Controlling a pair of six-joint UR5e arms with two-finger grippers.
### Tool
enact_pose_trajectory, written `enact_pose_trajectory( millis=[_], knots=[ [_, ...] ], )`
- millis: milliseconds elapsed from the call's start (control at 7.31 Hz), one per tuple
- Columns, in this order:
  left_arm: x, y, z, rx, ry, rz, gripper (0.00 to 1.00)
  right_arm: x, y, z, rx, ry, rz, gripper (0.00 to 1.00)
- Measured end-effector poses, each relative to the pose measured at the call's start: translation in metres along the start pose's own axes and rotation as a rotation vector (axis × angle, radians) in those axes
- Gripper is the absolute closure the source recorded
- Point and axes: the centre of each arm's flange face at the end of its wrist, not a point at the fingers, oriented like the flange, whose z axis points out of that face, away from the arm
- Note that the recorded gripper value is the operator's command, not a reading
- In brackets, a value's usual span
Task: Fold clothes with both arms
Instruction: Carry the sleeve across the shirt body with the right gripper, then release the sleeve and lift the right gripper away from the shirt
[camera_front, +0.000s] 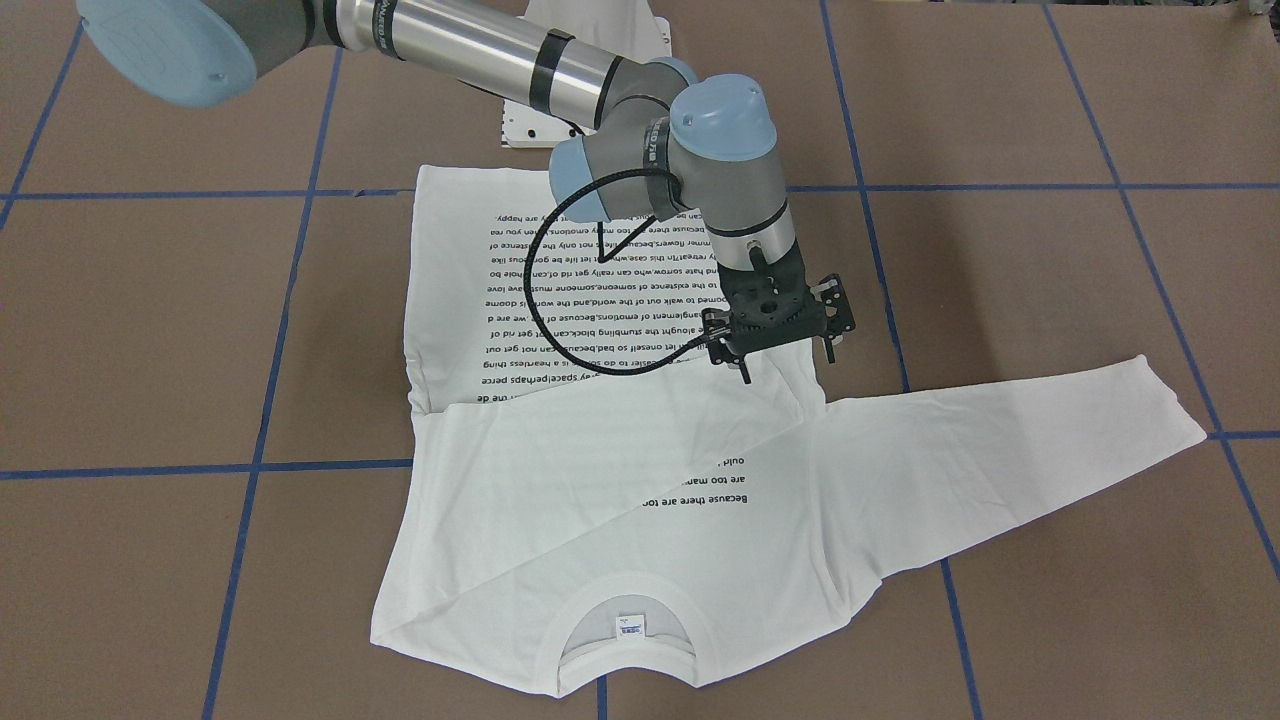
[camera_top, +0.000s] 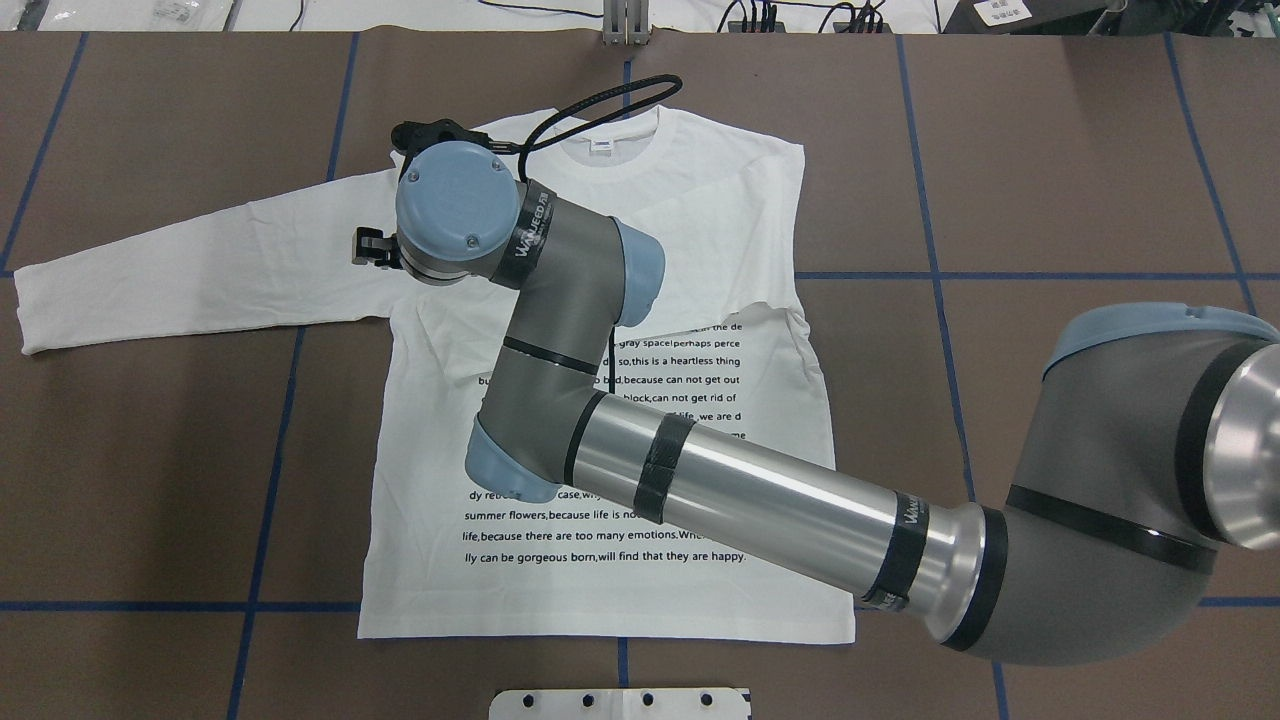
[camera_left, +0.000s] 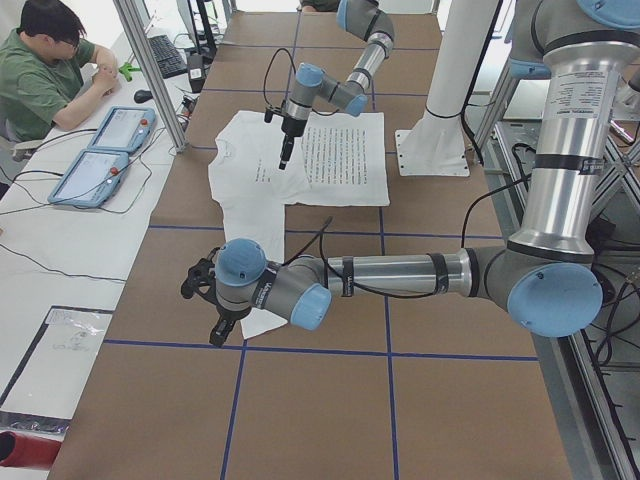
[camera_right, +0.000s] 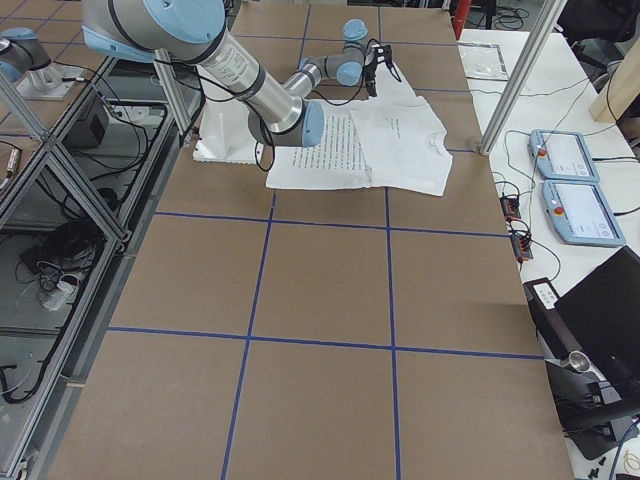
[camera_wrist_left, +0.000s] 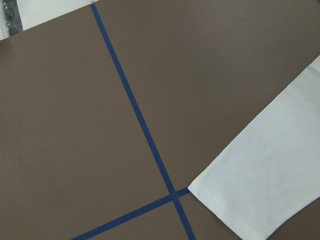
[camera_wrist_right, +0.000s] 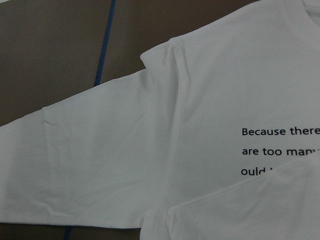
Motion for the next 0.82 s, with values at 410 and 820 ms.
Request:
enact_pose_trajectory(
  millis=[410, 820],
  knots=[
    [0.041, 0.008, 0.060, -0.047, 0.023, -0.213, 0.01, 0.125, -0.047, -0.059, -0.151, 0.224, 0.031, 0.00],
    [0.076, 0.031, 0.111, -0.049, -0.017, -0.339, 0.01, 0.265, -0.068, -0.139, -0.226, 0.355, -0.100, 0.00]
  ],
)
